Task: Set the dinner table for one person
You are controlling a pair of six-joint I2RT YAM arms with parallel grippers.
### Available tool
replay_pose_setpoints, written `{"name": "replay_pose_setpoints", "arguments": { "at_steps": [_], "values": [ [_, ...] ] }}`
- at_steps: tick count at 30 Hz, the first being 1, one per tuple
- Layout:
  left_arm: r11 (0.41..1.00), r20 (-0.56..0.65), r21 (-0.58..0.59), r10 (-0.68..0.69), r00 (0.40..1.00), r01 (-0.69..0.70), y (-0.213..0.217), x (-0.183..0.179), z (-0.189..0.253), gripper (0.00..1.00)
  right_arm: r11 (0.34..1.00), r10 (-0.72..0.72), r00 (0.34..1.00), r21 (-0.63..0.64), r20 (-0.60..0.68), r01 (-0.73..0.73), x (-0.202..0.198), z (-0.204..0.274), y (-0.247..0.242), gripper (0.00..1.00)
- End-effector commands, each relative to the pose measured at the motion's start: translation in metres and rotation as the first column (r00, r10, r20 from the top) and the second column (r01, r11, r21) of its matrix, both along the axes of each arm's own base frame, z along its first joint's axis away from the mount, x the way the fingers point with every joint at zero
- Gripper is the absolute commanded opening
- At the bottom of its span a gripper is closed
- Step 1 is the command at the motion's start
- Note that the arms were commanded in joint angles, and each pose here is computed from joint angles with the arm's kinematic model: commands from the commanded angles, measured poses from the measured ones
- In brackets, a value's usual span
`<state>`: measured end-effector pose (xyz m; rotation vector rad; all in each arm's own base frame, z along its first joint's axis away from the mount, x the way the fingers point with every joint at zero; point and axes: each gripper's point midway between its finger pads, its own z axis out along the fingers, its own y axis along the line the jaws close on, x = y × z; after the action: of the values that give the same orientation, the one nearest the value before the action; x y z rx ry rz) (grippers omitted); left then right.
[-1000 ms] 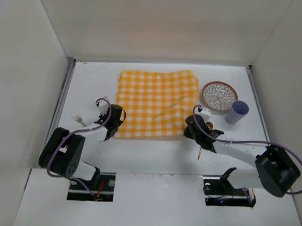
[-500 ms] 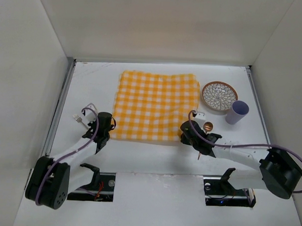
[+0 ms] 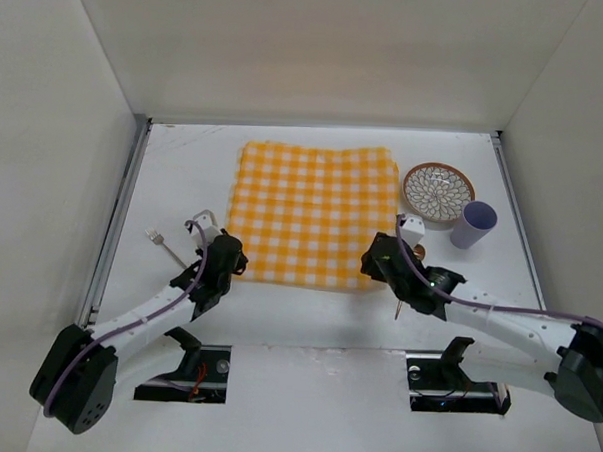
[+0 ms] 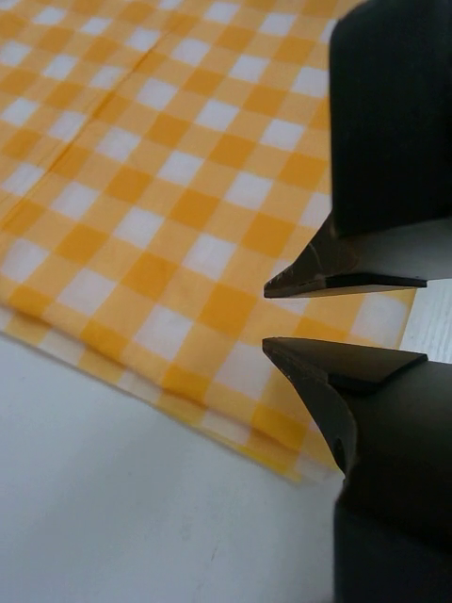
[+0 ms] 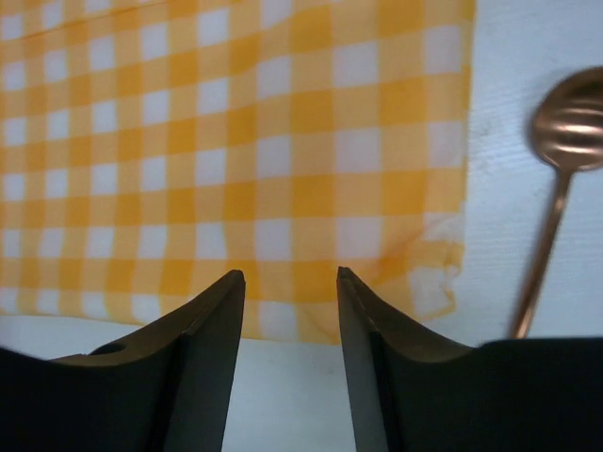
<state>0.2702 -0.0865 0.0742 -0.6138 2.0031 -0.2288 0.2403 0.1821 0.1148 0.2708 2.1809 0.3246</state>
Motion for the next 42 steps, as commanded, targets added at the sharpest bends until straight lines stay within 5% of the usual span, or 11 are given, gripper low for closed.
{"name": "replay_pose_setpoints", "arguments": {
  "at_steps": [1,5,11,24,32,40,42],
  "values": [
    [0.998,0.027,-0.067,-0.011,1.000,0.012,-0.018,0.014,0.007,0.22,0.991,0.096,0.995,0.092,0.027,-0.098,0.010,0.004,0.041,0.43],
    [0.995,-0.040,-0.091,0.033,0.999,-0.037,-0.008,0.004,-0.019,0.22,0.984,0.133,0.990,0.125,-0.043,-0.126,0.009,-0.030,0.060,0.23],
    [0.986,-0.130,-0.083,0.135,0.982,-0.146,0.028,-0.027,-0.054,0.22,0.995,0.062,0.993,0.085,-0.101,-0.054,-0.008,-0.066,0.044,0.20],
    [0.953,-0.178,-0.133,0.247,0.952,-0.272,0.062,-0.059,-0.054,0.22,0.988,-0.007,0.998,0.153,-0.065,0.017,-0.026,-0.058,0.022,0.53],
    [0.978,-0.070,-0.140,0.147,0.987,-0.155,0.039,-0.044,-0.012,0.51,0.977,-0.023,1.000,0.214,0.010,0.020,-0.012,-0.026,0.004,0.57],
    [0.993,-0.234,-0.084,0.064,0.970,-0.085,0.021,-0.041,-0.044,0.47,0.969,-0.013,0.999,0.247,0.044,0.002,-0.013,-0.014,0.002,0.58],
    [0.995,-0.249,-0.078,0.048,0.967,-0.070,0.017,-0.038,-0.048,0.39,0.971,0.001,0.999,0.237,0.045,-0.012,-0.013,-0.014,0.004,0.58]
  ]
}}
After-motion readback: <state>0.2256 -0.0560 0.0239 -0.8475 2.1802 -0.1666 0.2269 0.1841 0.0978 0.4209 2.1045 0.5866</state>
